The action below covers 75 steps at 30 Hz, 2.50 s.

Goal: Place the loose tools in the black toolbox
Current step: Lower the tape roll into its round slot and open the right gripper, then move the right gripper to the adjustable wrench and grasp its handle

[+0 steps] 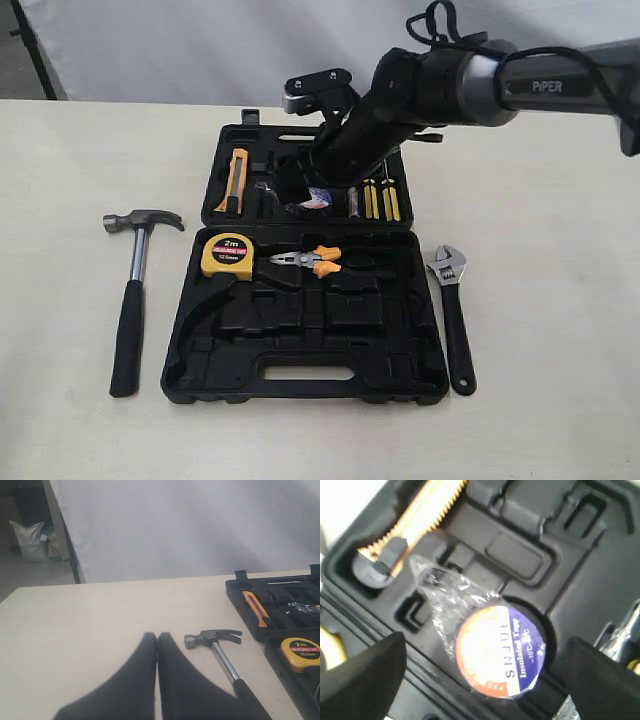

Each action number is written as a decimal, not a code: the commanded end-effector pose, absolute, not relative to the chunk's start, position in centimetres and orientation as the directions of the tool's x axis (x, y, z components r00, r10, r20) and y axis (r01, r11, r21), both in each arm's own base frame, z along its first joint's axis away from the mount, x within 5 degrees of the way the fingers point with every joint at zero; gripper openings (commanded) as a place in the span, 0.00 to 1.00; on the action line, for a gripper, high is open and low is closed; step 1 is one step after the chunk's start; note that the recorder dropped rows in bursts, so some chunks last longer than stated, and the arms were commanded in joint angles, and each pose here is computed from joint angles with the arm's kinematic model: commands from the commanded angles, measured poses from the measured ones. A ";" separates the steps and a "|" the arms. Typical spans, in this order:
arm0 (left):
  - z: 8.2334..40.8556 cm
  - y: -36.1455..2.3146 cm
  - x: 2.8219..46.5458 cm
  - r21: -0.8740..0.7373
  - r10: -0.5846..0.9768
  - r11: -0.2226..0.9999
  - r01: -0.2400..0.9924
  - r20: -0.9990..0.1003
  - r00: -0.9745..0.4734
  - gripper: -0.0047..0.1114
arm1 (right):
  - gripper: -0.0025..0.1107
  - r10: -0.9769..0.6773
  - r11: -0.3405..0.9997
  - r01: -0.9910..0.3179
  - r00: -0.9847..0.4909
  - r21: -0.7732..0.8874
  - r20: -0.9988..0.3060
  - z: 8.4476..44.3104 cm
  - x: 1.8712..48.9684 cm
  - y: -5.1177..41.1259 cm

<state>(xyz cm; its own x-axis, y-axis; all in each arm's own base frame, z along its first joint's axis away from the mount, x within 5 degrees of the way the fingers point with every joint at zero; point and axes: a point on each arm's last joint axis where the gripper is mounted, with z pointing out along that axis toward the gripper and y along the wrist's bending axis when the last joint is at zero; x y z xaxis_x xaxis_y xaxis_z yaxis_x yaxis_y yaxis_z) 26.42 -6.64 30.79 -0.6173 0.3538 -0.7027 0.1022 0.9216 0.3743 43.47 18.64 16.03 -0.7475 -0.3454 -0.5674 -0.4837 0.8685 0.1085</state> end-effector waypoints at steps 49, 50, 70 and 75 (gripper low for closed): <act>30.7 -6.6 26.3 0.350 0.334 0.932 0.100 -0.715 -0.614 0.05 | 0.02 -0.326 0.893 -0.446 -0.737 0.065 -0.592 25.5 41.7 13.6; 30.7 -6.6 26.3 0.350 0.334 0.932 0.100 -0.715 -0.614 0.05 | 0.02 -0.323 0.896 -0.437 -0.758 0.073 -0.567 25.7 41.5 12.8; 30.7 -6.6 26.3 0.350 0.334 0.932 0.100 -0.715 -0.614 0.05 | 0.02 -0.081 0.992 -0.097 -0.979 0.082 -0.185 18.6 35.5 3.5; 30.7 -6.6 26.3 0.350 0.334 0.932 0.100 -0.715 -0.614 0.05 | 0.11 -0.118 0.990 -0.129 -0.980 0.060 -0.158 17.6 34.7 4.5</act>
